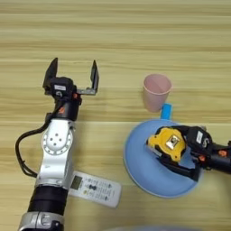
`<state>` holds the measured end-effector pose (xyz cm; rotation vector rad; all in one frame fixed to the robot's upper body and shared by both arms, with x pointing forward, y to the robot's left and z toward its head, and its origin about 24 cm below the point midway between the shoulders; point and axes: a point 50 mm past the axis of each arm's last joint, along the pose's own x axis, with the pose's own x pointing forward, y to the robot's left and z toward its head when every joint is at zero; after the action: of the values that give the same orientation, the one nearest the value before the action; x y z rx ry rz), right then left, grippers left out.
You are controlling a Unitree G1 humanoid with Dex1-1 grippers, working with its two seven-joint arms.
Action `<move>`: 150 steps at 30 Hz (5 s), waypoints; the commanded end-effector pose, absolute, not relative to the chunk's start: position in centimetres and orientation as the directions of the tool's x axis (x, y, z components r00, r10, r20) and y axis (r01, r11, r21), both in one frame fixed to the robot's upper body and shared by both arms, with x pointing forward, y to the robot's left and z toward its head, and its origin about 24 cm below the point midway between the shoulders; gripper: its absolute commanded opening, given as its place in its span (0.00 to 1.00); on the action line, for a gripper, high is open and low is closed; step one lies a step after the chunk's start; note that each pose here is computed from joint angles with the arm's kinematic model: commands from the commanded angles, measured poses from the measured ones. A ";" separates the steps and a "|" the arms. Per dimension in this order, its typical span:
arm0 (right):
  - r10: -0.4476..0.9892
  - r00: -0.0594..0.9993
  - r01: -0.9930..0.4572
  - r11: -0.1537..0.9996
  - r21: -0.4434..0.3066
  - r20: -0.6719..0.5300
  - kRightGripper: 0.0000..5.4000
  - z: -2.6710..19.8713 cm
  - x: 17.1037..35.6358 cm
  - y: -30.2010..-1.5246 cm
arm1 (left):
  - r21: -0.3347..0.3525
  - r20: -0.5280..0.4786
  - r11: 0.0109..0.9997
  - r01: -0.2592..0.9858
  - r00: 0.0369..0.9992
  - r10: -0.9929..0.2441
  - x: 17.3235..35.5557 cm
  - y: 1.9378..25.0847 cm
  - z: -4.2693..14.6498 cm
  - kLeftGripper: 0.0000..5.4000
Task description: Move the objects on the table
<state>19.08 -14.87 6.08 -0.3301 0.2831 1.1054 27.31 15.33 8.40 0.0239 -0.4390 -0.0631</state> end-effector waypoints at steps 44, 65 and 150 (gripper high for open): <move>0.525 0.820 -0.556 0.825 -0.099 -0.228 0.99 7.2 27.6 -15.9 | 0.080 0.409 0.995 0.060 0.908 -0.088 27.6 14.7 8.1 1.00; 0.524 0.807 -0.555 0.830 -0.047 -0.272 0.99 4.9 30.4 -13.0 | 0.086 0.418 0.994 0.063 0.904 -0.093 27.3 14.5 8.2 1.00; 0.738 0.663 -0.747 0.638 -0.187 -0.126 0.80 10.8 26.3 -17.4 | 0.106 0.398 0.917 0.384 0.829 -0.393 25.7 11.7 8.4 1.00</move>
<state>26.56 -17.12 10.39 -0.2244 0.0403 0.8340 26.26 12.09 8.28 0.0275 -0.4328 -0.3381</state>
